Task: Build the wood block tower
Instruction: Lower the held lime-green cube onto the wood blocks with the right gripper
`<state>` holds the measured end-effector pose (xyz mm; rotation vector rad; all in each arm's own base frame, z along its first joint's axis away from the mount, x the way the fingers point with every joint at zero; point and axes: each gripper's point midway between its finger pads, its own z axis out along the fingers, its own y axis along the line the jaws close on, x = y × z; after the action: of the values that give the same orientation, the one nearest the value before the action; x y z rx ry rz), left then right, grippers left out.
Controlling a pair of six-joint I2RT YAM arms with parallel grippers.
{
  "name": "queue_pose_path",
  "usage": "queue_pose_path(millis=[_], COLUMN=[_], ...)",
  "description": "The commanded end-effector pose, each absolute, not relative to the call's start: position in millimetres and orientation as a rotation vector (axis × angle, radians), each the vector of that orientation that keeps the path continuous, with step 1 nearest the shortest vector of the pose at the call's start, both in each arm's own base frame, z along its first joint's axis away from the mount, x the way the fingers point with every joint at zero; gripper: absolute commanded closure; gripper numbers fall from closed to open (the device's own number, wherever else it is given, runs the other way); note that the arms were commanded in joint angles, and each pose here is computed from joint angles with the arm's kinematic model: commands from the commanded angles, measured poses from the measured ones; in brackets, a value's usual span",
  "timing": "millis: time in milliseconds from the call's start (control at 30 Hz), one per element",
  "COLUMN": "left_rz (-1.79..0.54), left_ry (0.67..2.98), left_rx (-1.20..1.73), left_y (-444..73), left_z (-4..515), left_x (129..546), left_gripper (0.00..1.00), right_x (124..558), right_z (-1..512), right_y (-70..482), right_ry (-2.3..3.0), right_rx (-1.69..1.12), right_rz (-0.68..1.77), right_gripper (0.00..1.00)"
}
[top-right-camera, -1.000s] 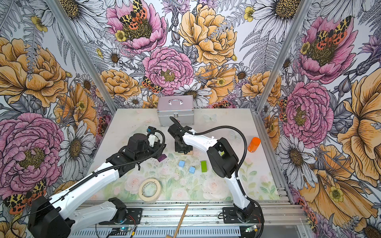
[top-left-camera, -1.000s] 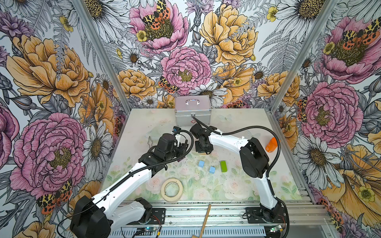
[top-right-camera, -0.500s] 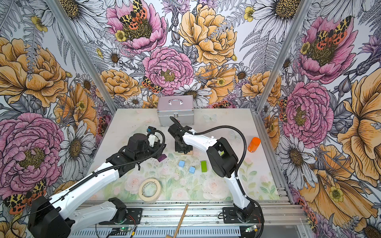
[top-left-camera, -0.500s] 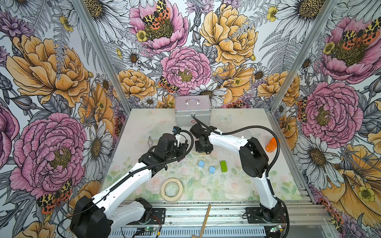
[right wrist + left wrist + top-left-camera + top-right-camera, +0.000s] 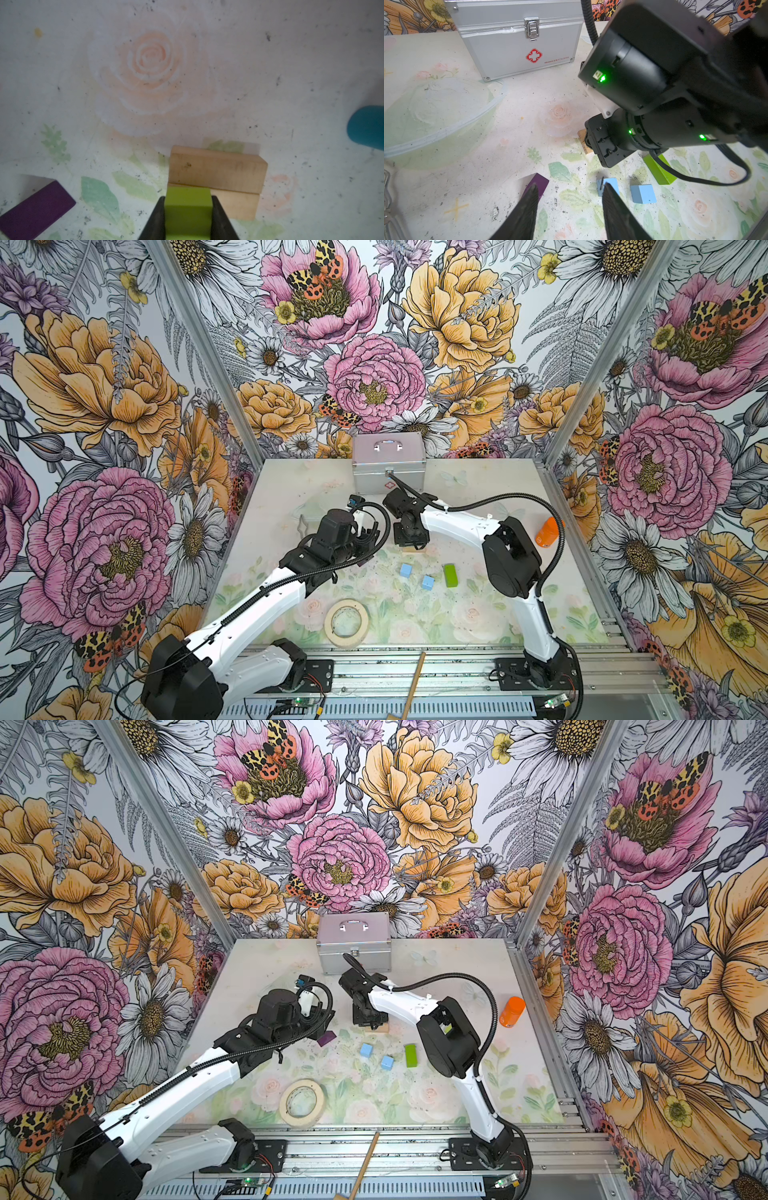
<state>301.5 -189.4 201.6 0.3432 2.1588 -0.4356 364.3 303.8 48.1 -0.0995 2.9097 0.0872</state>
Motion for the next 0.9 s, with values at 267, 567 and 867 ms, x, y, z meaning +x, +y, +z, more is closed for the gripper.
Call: queue_pose_path(millis=[267, 567, 867], left_rz=[-0.445, -0.444, -0.446], left_ry=[2.137, 2.135, 2.136], left_rx=[0.327, 0.33, 0.329], left_y=[-189.1, -189.4, -189.8], left_z=[204.3, 204.6, 204.6], left_x=[303.8, 303.4, 303.2], left_gripper=[0.49, 0.48, 0.49], right_x=[372.1, 372.1, 372.5], right_z=[41.7, 40.5, 40.2], right_y=[307.7, 307.5, 307.9], right_ry=[2.909, 2.911, 2.911], right_rx=[-0.046, -0.039, -0.036], right_rz=[0.099, 0.097, 0.098], right_gripper=[1.0, 0.99, 0.95])
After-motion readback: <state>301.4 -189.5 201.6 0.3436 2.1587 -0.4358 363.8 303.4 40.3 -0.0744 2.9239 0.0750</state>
